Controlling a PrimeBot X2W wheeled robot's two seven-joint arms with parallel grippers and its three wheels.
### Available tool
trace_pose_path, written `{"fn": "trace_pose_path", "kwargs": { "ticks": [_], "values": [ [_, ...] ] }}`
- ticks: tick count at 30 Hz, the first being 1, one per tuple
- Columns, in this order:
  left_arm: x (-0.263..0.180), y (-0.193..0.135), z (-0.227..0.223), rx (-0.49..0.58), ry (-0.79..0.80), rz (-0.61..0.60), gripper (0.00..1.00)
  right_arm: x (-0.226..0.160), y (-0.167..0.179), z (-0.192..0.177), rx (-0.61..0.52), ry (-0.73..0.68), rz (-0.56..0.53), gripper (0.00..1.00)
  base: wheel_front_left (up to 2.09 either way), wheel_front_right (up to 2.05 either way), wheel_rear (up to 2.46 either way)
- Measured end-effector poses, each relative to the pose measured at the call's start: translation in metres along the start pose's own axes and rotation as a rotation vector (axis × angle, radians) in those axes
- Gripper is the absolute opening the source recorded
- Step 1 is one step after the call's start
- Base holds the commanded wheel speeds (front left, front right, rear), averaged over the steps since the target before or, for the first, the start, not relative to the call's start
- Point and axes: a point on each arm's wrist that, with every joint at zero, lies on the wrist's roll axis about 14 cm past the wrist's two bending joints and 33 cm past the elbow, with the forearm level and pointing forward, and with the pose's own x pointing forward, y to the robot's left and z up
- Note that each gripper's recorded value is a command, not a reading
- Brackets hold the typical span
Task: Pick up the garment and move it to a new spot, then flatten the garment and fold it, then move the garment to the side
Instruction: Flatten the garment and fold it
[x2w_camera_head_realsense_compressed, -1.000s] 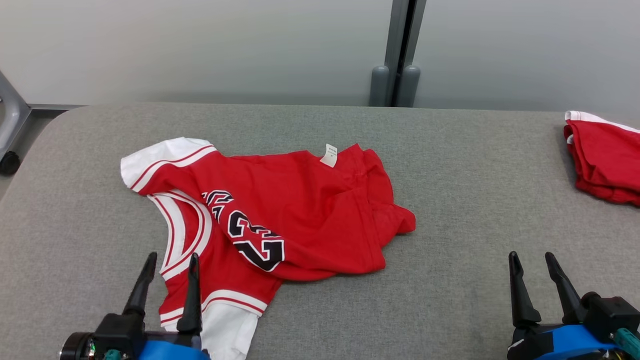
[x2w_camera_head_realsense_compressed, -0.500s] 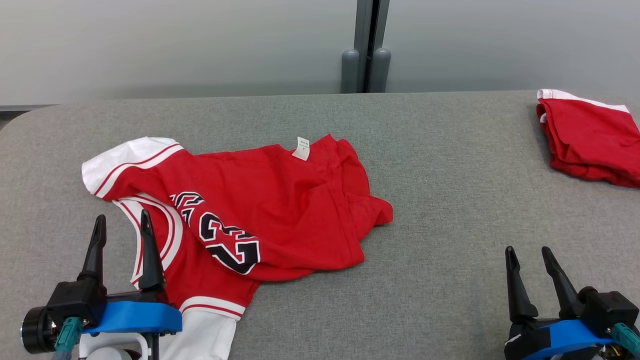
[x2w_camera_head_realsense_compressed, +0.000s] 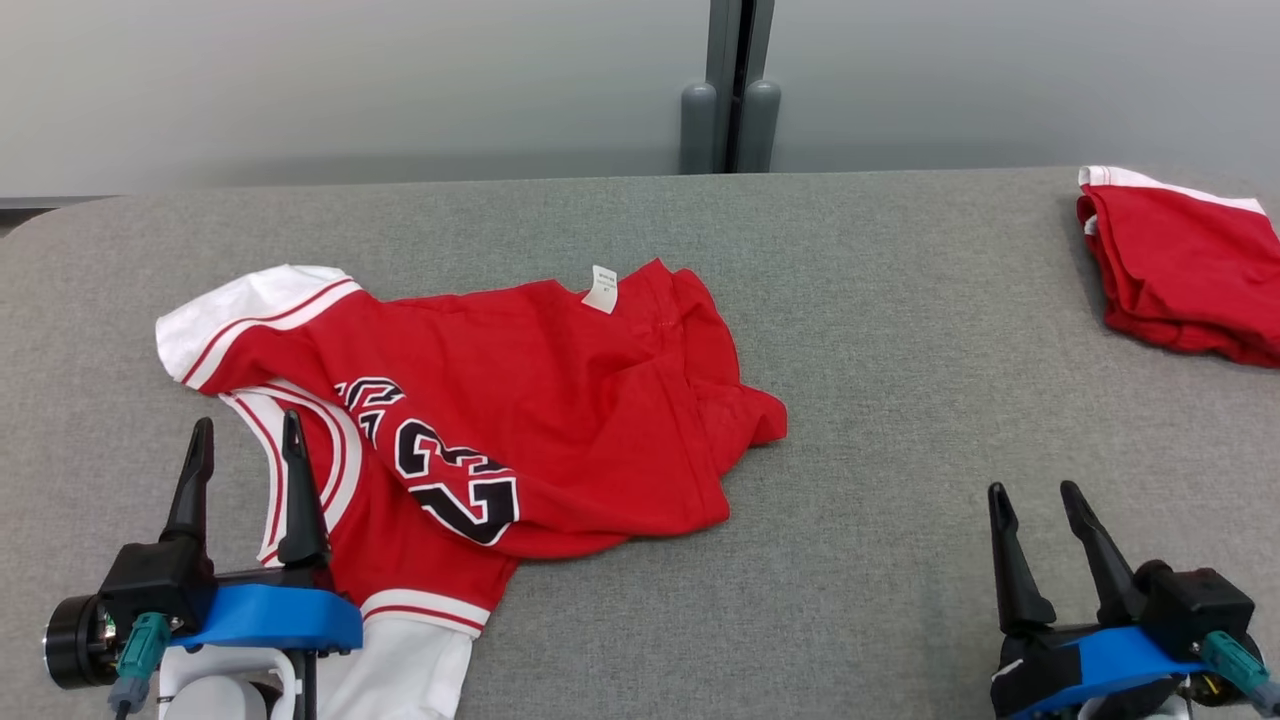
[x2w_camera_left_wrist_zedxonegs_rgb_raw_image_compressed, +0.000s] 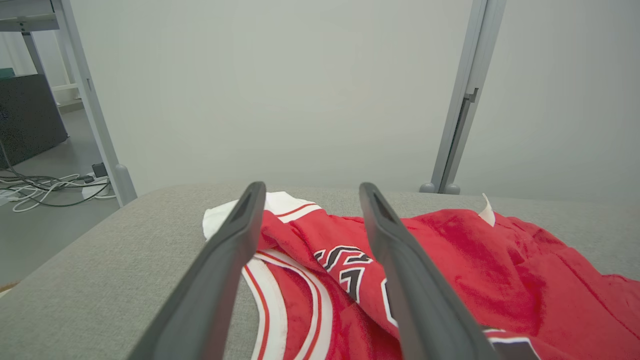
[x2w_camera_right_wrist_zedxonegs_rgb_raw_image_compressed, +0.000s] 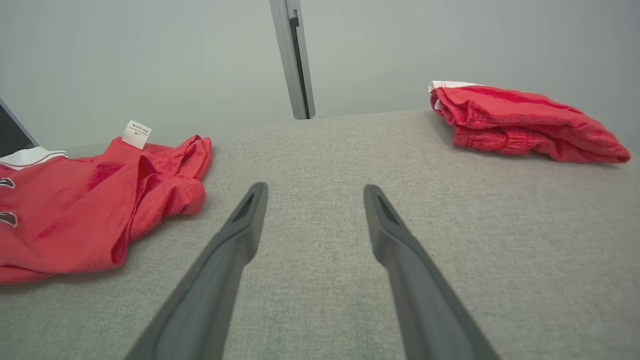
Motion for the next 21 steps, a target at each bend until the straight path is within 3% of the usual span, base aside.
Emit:
{"fn": "trace_pose_path", "kwargs": {
  "ticks": [5, 10, 15, 21],
  "values": [
    [-0.002, 0.001, 0.002, 0.002, -0.006, 0.004, 1.0, 0.015, 0.026, 0.01, -0.016, -0.027, 0.09, 1.0, 0.0, 0.0, 0.0],
    [-0.006, 0.003, 0.002, -0.001, -0.003, 0.009, 1.0, 0.029, 0.079, 0.012, -0.033, -0.03, 0.25, 1.0, 0.0, 0.0, 0.0],
    [-0.01, 0.006, 0.002, -0.003, -0.005, 0.02, 1.0, 0.035, 0.126, -0.004, -0.041, 0.036, 0.391, 1.0, 0.0, 0.0, 0.0],
    [-0.014, 0.011, 0.0, -0.002, 0.003, 0.033, 1.0, 0.034, 0.15, -0.042, -0.055, 0.167, 0.47, 1.0, 0.0, 0.0, 0.0]
  ]
}}
